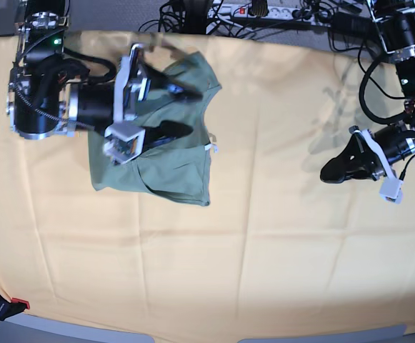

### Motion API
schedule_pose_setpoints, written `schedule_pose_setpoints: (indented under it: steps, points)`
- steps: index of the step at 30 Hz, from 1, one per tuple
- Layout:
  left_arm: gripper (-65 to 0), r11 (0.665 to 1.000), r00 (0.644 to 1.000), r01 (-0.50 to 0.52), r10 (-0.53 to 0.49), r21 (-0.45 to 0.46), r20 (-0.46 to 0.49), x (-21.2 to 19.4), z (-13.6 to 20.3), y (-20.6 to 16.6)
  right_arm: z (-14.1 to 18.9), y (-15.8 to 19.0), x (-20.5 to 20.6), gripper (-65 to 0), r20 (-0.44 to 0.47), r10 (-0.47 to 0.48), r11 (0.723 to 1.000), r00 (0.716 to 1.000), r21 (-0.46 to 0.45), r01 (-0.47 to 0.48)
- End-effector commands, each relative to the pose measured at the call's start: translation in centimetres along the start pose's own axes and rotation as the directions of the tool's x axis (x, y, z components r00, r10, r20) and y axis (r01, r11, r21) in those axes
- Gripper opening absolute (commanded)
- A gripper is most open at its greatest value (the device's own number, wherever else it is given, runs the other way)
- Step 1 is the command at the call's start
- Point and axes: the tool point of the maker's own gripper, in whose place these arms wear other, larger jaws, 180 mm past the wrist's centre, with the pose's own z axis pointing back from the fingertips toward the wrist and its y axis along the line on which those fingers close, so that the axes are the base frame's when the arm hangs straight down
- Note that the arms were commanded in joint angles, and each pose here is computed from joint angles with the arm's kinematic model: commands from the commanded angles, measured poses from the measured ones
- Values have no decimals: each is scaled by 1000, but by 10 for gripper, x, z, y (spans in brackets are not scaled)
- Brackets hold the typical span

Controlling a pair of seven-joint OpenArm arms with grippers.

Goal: Fold the T-shirt properly
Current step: 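Press and smooth the folded bundle with the right gripper, then release, then grasp the bundle's edge with the left gripper while the right holds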

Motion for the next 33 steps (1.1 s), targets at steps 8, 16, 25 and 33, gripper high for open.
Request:
schedule_pose_setpoints:
  steps: [8, 16, 25, 33]
  points:
    - [-650, 989, 999, 49, -45, -140, 30, 18, -5, -33, 64, -87, 42, -650, 52, 157, 894, 986, -432, -120]
    - [-650, 922, 961, 208, -255, -325, -108, -7, -44, -105, 85, -156, 18, -650, 55, 43, 835, 998, -551, -6]
    - [-650, 779, 865, 312, -470, -544, -176, -54, -68, -188, 94, -221, -21, -650, 115, -193, 804, 974, -551, 224]
    - [-650, 714, 807, 350, -558, -606, -191, -93, -92, -222, 86, -255, -46, -650, -45, -188, 743, 981, -660, 111]
